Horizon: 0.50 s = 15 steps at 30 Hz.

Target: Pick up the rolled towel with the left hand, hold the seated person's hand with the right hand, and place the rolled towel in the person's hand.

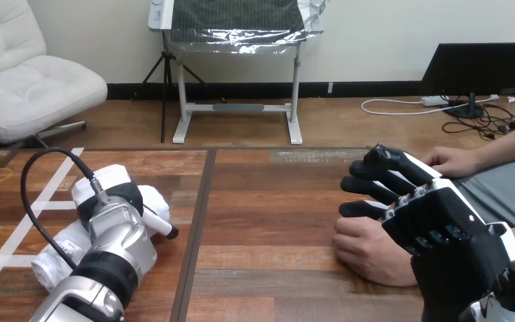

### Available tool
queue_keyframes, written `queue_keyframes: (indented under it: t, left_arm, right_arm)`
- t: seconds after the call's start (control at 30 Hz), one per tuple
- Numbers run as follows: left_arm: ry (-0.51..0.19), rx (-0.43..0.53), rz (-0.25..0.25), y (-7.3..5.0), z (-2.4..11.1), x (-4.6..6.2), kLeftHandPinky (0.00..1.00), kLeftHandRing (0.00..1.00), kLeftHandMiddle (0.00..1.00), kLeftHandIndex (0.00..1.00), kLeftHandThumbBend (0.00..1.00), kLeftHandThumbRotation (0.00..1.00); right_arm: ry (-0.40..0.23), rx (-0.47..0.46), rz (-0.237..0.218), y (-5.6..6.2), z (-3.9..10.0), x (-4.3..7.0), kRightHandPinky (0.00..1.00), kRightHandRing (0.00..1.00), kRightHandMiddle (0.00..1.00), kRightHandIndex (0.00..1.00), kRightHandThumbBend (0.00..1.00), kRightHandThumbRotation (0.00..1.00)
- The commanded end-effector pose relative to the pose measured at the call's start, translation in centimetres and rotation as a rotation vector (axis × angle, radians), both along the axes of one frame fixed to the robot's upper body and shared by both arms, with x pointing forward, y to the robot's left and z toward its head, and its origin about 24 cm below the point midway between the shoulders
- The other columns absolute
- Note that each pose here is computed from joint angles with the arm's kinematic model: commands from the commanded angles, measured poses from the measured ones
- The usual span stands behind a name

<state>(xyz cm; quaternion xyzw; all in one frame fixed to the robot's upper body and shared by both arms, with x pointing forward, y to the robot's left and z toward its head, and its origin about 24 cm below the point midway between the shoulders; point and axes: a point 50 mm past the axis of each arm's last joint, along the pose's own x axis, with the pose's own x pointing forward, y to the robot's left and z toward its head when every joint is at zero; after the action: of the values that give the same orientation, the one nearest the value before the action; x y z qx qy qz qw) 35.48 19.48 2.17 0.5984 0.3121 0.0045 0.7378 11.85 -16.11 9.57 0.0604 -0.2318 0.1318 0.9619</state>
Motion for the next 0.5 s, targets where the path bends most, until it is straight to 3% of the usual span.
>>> queue_keyframes:
  t: [0.0, 0.2, 0.23, 0.47]
  left_arm:
    - [-0.098, 0.059, -0.027, -0.83, 2.78, 1.76, 0.58, 0.75, 0.77, 0.72, 0.89, 0.28]
    - [-0.127, 0.069, -0.005, -0.92, 2.72, 1.67, 0.41, 0.61, 0.68, 0.66, 0.89, 0.18]
    - [-0.131, 0.064, 0.001, -0.93, 2.70, 1.65, 0.38, 0.57, 0.66, 0.65, 0.88, 0.12]
    - [-0.164, 0.035, 0.032, -0.98, 2.54, 1.53, 0.30, 0.49, 0.63, 0.69, 0.80, 0.02]
  right_arm:
    - [-0.079, 0.000, 0.000, -0.03, 1.32, 0.27, 0.68, 0.77, 0.79, 0.79, 0.88, 1.00]
    - [-0.080, 0.000, -0.001, -0.08, 1.33, 0.28, 0.68, 0.77, 0.79, 0.79, 0.88, 1.00]
    - [-0.081, 0.000, -0.002, -0.08, 1.33, 0.28, 0.68, 0.77, 0.79, 0.79, 0.88, 1.00]
    - [-0.084, -0.004, -0.009, -0.13, 1.36, 0.28, 0.68, 0.77, 0.79, 0.79, 0.88, 1.00]
